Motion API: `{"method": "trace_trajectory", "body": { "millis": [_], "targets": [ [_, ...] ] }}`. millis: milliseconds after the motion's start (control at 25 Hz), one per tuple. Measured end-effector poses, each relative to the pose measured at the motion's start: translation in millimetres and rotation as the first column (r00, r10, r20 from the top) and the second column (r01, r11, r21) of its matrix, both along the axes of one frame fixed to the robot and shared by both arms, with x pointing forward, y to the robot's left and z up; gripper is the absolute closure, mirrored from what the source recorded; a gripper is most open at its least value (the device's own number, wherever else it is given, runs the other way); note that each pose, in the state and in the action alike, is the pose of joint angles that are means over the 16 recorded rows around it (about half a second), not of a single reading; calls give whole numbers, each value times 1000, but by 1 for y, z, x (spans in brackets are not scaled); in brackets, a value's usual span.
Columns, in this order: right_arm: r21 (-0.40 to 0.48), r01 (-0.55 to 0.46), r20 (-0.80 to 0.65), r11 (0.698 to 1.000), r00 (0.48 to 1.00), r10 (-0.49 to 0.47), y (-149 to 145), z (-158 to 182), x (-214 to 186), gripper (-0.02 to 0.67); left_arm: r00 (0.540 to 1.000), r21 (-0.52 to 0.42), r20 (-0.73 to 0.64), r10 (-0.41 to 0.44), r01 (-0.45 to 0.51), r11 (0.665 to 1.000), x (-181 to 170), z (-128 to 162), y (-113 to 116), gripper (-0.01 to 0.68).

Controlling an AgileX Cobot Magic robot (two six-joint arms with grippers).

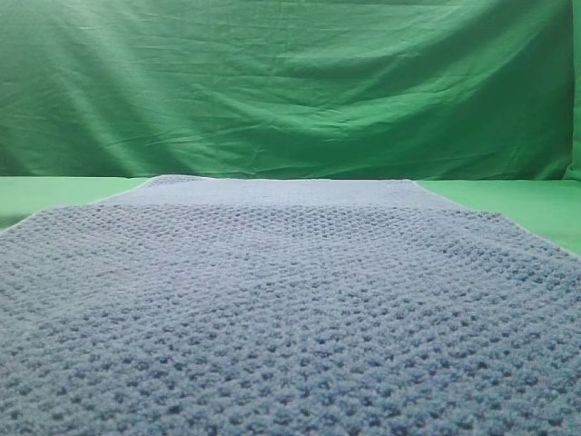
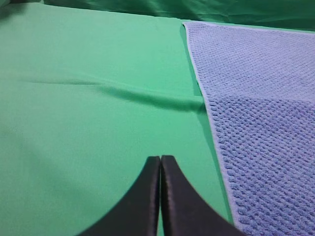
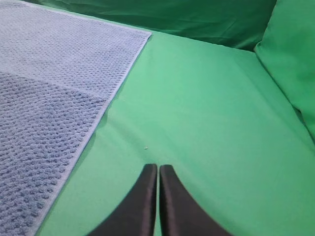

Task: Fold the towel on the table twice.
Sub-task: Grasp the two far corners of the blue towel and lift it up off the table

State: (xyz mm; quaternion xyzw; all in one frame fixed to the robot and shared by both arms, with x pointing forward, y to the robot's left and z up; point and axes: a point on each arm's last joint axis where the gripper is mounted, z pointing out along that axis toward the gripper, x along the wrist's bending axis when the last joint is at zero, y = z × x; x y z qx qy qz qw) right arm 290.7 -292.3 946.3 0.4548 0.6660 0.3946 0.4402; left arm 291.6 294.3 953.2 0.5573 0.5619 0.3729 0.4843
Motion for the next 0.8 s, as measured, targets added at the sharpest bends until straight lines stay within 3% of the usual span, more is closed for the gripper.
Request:
{"method": "trace_trajectory", "body": {
  "millis": [800],
  "targets": [
    [0,0,0,1000,1000,0,0,0,0,649,1000,5,1,0,0,1000,0,0,0,673]
  ]
}}
